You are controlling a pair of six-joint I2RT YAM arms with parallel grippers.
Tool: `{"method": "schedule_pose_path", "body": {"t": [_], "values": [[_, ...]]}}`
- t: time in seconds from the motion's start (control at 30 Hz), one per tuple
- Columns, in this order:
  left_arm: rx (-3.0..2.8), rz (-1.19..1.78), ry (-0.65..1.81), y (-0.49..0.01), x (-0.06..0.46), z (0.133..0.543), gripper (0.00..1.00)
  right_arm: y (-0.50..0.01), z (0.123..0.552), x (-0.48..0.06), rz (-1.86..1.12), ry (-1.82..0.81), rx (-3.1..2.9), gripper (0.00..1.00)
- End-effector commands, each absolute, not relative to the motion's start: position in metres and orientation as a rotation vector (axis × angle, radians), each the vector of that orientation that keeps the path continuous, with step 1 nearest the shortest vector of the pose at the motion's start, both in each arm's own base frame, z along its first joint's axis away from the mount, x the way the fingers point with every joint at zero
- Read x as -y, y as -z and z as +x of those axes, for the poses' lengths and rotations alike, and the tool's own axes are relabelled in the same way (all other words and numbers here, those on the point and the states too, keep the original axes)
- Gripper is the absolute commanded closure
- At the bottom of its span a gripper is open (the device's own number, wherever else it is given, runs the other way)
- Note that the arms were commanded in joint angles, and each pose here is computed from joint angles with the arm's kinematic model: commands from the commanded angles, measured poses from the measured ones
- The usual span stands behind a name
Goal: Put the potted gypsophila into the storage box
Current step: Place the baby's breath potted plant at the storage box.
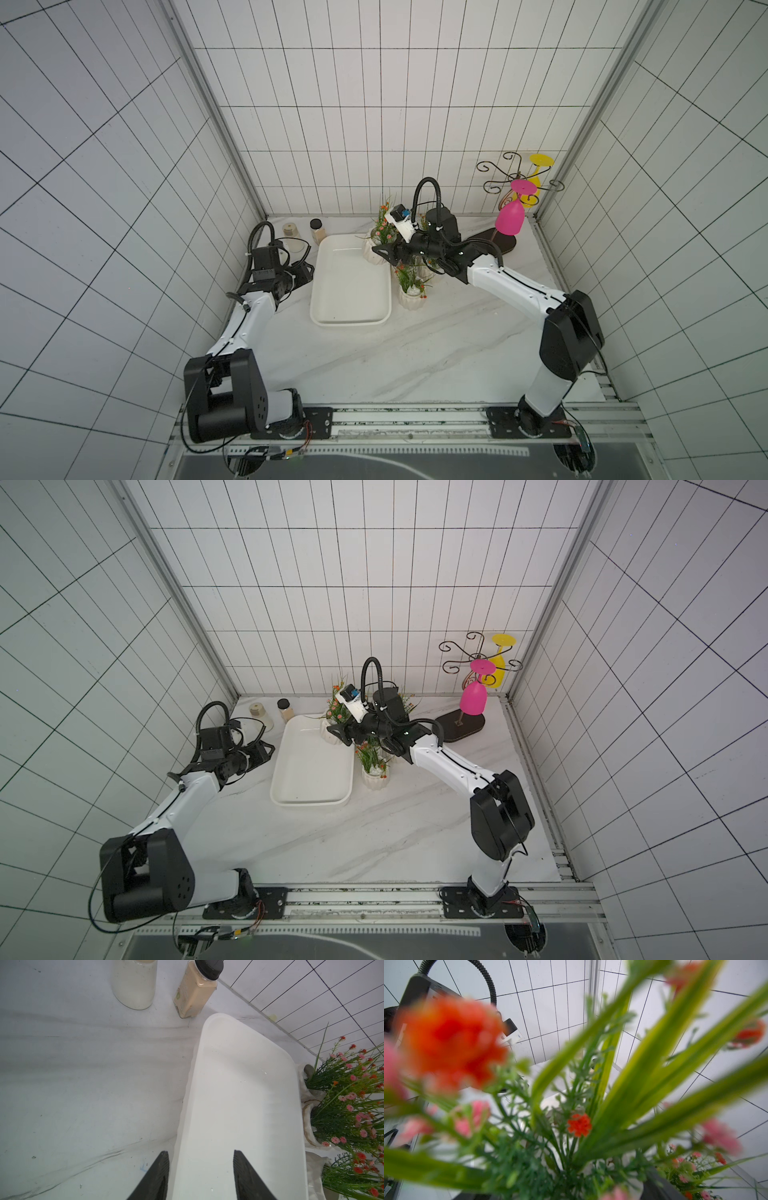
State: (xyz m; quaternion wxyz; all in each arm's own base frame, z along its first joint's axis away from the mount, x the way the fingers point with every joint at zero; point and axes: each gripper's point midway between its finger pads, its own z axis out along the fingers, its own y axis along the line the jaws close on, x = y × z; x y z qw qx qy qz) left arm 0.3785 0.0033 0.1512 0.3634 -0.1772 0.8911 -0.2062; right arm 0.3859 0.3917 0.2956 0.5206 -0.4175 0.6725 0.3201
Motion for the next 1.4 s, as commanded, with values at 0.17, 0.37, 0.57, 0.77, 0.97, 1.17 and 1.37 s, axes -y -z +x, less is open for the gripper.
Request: {"method": "schedule_pose_path", "body": {"t": [0.17, 0.37, 0.57, 0.77, 0.97, 1.17, 1.37], "values": [[-2.287, -0.463, 0.599, -0.149, -0.001, 0.385, 0.52, -0.363, 0.403, -0.431, -0.952, -0.762, -1.432, 0.45], [-2.288, -0.47, 0.644, -0.145, 0.003, 0.385, 0.57, -0.339, 0.418, -0.455, -0.961, -0.737, -1.454, 0.45], [-2.297, -0.48, 0.685, -0.138, 0.007, 0.385, 0.6, -0.315, 0.431, -0.475, -0.969, -0.718, -1.477, 0.45], [-2.31, -0.491, 0.717, -0.13, 0.01, 0.385, 0.64, -0.29, 0.441, -0.488, -0.982, -0.684, -1.487, 0.45], [-2.323, -0.512, 0.699, -0.124, 0.007, 0.386, 0.65, -0.268, 0.451, -0.495, -0.976, -0.679, -1.503, 0.45], [-2.323, -0.56, 0.677, -0.118, 0.0, 0.384, 0.65, -0.251, 0.457, -0.506, -0.982, -0.684, -1.504, 0.45], [-2.333, -0.576, 0.727, -0.111, 0.002, 0.385, 0.64, -0.243, 0.464, -0.515, -0.981, -0.691, -1.49, 0.45]]}}
